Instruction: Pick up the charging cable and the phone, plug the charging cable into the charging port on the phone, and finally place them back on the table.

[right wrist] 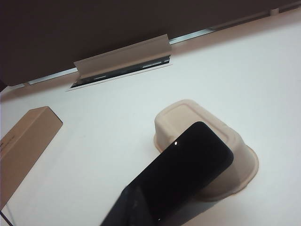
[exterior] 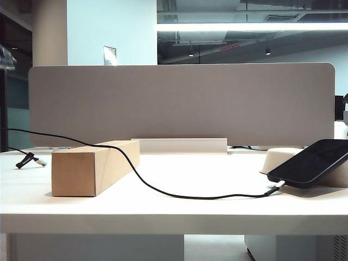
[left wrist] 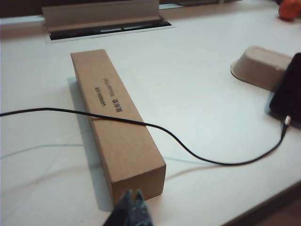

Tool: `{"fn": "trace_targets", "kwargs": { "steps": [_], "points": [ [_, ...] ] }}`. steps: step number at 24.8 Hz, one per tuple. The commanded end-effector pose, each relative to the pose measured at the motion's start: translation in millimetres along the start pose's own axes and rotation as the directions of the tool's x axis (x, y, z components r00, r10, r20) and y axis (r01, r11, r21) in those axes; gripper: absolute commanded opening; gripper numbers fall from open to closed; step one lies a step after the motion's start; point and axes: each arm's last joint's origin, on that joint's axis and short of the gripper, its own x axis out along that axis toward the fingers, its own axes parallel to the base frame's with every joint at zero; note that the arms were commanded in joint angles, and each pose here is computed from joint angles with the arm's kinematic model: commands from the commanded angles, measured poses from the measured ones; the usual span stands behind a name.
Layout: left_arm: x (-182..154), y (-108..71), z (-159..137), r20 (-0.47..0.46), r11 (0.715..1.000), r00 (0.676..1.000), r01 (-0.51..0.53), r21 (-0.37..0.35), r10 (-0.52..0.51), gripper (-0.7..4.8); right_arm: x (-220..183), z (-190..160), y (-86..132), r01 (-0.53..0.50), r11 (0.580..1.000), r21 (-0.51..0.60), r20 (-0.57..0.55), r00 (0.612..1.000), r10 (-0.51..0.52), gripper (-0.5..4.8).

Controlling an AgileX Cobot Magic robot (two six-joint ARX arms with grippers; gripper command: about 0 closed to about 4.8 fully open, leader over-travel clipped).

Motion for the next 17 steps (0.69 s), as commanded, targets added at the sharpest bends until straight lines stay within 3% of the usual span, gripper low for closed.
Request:
{"fn": "trace_targets", "kwargs": {
  "steps": [1, 10, 17],
  "points": [
    [3.2, 1.0, -11.8, 0.062, 0.999, 0.998, -0.006, -0.032, 0.008, -0.06, -3.4, -5.9, -0.6, -0.01, 1.0, -0.008, 0.035, 0.999, 0.01, -0.03],
    [13.5, 3.6, -55.4, 0.001, 1.0, 1.0, -0.005, -0.012, 0.005, -0.06, -12.2, -23.1, -3.0, -0.023, 0.999, -0.034, 0.088, 0.996, 0.026, -0.03],
    [17.9, 4.9, -77.1, 0.028, 0.999, 1.0, -0.009, 0.031, 0.009, -0.06, -13.8, -44.9, -10.1, 0.007, 0.999, -0.035, 0.118, 0.993, -0.003, -0.03]
  ]
}}
